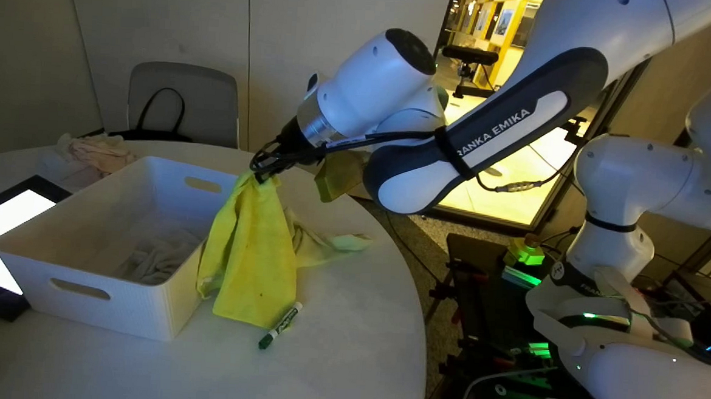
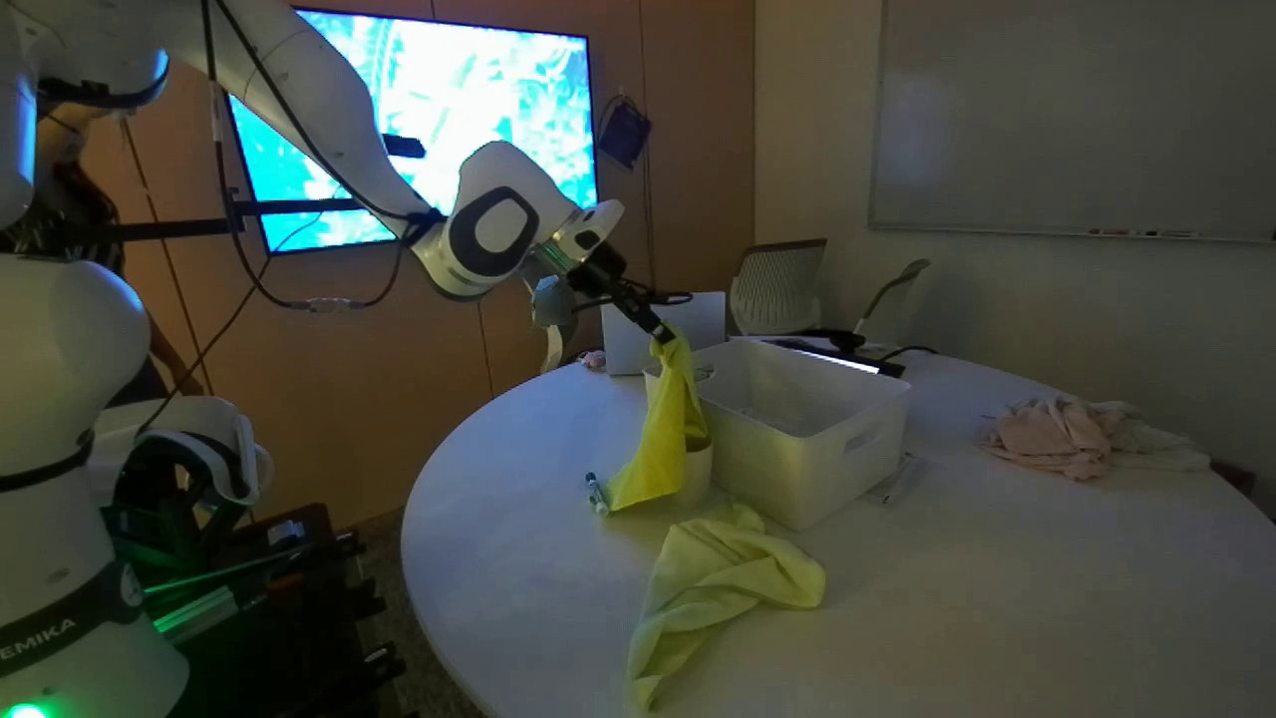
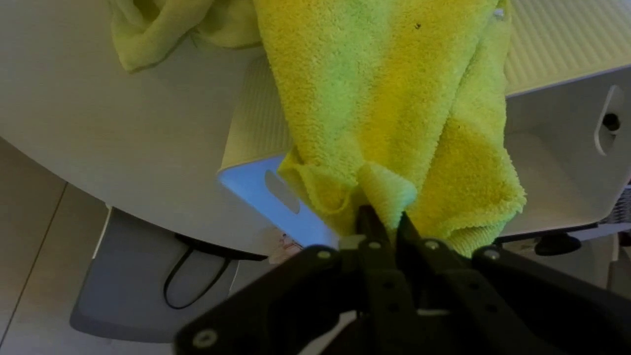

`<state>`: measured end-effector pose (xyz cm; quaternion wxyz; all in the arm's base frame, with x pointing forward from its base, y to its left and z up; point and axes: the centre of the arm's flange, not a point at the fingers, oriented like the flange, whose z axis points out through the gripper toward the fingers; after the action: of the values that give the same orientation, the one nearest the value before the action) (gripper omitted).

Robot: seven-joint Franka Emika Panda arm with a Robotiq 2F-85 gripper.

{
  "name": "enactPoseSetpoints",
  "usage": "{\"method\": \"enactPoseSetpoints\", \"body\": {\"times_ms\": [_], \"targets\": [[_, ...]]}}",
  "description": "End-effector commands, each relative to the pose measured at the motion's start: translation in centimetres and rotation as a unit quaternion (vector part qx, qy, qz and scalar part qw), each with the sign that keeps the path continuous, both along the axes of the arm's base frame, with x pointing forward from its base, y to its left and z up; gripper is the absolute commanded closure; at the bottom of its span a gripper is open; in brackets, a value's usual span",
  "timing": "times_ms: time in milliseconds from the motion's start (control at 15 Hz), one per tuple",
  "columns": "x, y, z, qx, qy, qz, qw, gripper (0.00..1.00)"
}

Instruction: Pick up the yellow towel put it in the basket, pick up a black masking tape put it in the cup, pick up the light yellow towel put it in the basket, pick up the marker put it in the cup, pick up the white-brown towel put it in the basket and pick up the object put it in the cup

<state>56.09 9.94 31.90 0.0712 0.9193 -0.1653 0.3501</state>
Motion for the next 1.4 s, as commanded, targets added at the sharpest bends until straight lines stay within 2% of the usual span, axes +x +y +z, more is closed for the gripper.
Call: {"method": "enactPoseSetpoints", "body": {"times_ms": [0,733,1000,1333], "targets": [[0.8,0.8,1.8,-0.004,-0.018,-0.018,0.9997,0.98],[2.2,2.6,7.6,0.003,-0.046,-0.018,0.9988,0.98],[4.0,3.7,10.1,0.007,-0.053,-0.007,0.9985,0.98],[7.6,1.9,12.3,0.017,-0.076,-0.007,0.9969,0.98]]}}
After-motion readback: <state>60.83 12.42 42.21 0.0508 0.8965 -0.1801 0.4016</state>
